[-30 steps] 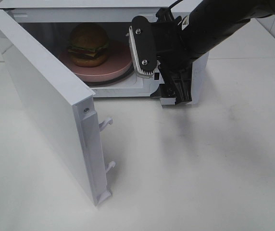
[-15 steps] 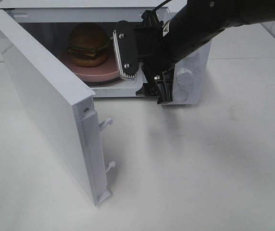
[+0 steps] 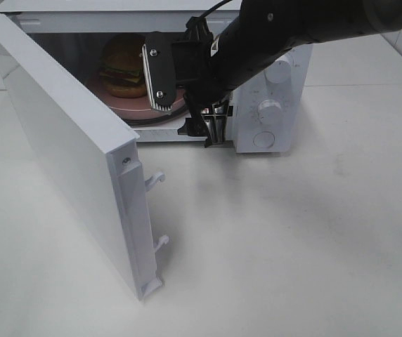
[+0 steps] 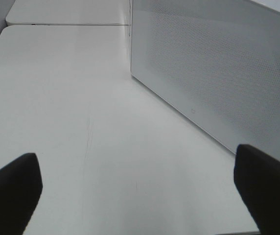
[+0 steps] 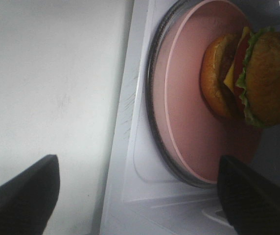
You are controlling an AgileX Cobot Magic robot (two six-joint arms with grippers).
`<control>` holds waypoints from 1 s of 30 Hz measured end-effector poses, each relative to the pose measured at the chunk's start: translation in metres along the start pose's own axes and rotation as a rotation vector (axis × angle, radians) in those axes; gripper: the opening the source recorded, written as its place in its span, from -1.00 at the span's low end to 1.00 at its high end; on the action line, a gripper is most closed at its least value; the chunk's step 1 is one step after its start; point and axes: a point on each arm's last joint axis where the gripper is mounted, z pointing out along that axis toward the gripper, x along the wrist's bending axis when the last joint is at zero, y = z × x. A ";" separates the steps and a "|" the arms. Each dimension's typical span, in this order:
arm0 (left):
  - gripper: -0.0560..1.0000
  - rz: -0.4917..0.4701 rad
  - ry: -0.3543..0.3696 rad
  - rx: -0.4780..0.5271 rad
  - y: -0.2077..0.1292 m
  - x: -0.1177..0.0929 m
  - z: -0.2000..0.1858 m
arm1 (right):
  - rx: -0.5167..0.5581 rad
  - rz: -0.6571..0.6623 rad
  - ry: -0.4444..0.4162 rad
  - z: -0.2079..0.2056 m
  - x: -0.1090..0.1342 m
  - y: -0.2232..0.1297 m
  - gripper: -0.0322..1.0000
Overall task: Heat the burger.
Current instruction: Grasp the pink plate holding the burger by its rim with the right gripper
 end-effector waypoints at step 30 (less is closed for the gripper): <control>0.97 0.000 0.000 0.000 0.000 0.000 0.000 | 0.051 0.047 0.074 0.084 -0.020 0.004 0.62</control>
